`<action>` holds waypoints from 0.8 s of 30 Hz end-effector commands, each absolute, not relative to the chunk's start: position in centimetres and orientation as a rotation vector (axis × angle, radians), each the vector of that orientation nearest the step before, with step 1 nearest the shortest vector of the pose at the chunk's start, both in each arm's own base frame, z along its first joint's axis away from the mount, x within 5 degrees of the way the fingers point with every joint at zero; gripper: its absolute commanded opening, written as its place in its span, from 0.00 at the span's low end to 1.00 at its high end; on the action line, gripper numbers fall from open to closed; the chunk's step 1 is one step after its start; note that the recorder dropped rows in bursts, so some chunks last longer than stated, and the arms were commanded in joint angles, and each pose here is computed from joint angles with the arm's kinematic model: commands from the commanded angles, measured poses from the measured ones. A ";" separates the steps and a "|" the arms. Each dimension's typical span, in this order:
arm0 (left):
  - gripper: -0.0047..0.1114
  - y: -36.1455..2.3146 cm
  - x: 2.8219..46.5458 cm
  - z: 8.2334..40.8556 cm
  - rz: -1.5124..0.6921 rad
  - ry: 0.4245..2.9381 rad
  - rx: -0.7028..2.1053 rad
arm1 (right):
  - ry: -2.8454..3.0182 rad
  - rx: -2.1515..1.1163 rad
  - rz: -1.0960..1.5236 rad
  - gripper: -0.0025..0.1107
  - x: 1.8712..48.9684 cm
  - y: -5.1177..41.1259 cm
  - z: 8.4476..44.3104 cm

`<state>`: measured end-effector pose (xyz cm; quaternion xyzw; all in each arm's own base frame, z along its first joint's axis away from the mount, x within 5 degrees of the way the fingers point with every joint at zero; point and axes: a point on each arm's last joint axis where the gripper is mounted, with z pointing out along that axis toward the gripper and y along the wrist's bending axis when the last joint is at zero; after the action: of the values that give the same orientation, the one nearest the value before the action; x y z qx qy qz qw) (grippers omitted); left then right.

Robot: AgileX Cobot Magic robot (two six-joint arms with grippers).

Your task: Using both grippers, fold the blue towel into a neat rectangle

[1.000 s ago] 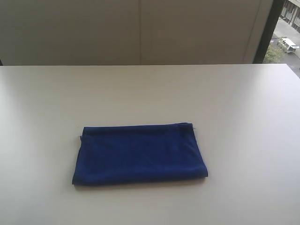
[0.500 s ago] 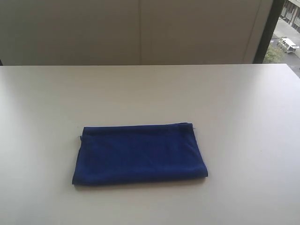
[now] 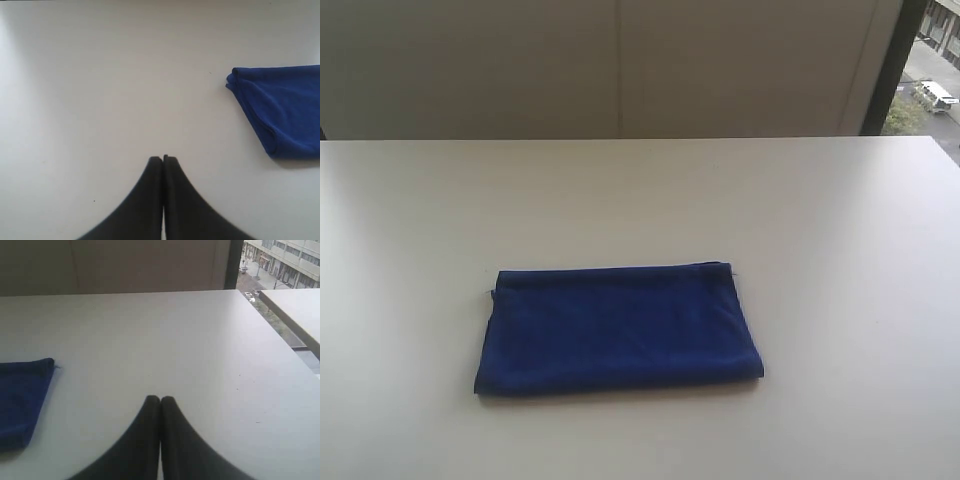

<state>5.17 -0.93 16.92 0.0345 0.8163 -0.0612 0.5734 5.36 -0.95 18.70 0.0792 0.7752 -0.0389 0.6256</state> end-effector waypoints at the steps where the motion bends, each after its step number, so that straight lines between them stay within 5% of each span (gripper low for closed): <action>1: 0.04 -0.9 5.2 16.8 -0.143 1.909 0.073 | 1.765 0.183 -0.078 0.02 5.4 -0.9 18.7; 24: 0.04 -0.9 5.2 16.8 -0.143 1.909 0.073 | 1.761 0.216 -0.030 0.02 5.4 -0.8 18.7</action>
<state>5.17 -0.91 16.92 0.0329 0.8163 -0.0601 0.5735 5.39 -0.80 18.70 0.0942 0.7736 -0.0163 0.6264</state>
